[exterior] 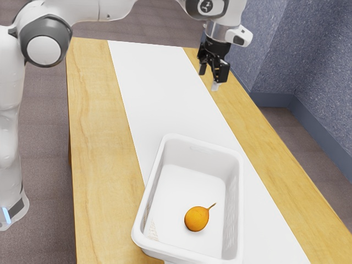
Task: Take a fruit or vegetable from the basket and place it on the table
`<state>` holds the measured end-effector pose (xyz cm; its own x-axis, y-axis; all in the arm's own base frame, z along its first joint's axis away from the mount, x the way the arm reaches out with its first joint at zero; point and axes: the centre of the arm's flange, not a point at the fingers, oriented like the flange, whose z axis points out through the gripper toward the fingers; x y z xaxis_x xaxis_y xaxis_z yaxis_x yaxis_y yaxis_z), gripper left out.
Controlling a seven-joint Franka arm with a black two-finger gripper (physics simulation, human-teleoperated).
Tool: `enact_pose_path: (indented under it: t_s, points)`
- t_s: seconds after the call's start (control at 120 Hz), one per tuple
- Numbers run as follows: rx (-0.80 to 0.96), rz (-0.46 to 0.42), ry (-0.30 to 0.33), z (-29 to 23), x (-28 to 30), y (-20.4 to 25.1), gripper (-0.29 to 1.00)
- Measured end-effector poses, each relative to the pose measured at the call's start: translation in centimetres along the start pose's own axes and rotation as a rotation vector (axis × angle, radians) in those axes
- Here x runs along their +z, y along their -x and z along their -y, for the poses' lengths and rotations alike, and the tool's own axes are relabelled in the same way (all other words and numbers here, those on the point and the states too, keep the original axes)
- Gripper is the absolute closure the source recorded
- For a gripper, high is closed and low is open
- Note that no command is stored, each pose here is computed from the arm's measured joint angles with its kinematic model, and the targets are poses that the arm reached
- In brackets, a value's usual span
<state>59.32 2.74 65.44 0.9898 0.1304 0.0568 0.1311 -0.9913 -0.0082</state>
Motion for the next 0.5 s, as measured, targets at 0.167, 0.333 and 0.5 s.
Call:
enact_pose_path:
  t_s: [0.167, 0.333, 0.5]
  points:
    - [-0.004, -0.003, 0.005, -0.3, 0.1, -0.1, 0.00]
    - [0.078, 0.024, 0.033, -4.6, 0.4, 0.7, 0.00]
    - [0.232, 0.044, 0.039, -11.8, 1.7, 3.2, 0.00]
